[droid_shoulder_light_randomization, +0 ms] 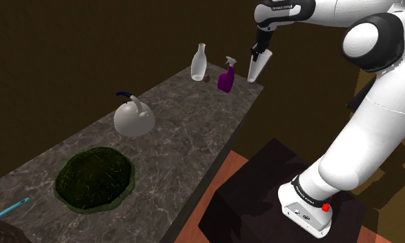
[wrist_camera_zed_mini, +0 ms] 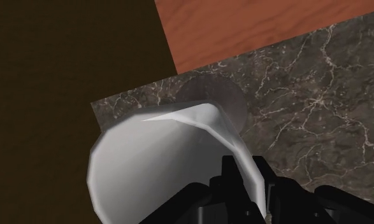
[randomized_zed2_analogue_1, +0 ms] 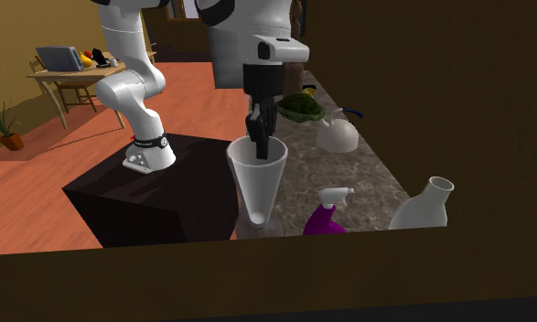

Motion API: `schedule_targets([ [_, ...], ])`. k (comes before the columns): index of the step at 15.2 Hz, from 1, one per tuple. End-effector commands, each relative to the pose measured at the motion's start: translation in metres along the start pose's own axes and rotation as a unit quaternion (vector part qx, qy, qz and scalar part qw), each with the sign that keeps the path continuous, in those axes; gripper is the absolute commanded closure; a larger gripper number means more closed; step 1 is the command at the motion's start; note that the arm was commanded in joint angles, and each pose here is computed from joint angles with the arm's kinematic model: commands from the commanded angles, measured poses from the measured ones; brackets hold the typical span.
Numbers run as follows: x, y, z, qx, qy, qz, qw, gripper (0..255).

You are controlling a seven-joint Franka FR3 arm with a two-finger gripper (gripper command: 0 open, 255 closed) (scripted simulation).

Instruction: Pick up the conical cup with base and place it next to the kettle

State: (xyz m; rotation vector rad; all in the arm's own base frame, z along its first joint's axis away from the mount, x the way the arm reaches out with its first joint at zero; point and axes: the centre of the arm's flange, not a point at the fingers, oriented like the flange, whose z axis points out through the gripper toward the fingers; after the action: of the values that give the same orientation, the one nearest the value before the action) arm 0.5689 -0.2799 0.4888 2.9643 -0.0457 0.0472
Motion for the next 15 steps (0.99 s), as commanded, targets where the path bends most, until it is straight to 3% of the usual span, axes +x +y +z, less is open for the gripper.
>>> schedule_targets([
  [1, 0.002, 0.002, -0.011, 0.0, 0.0, 0.0, 1.0, 255],
  [15, 0.004, 0.015, -0.083, 0.0, 0.0, 0.0, 1.0, 255],
])
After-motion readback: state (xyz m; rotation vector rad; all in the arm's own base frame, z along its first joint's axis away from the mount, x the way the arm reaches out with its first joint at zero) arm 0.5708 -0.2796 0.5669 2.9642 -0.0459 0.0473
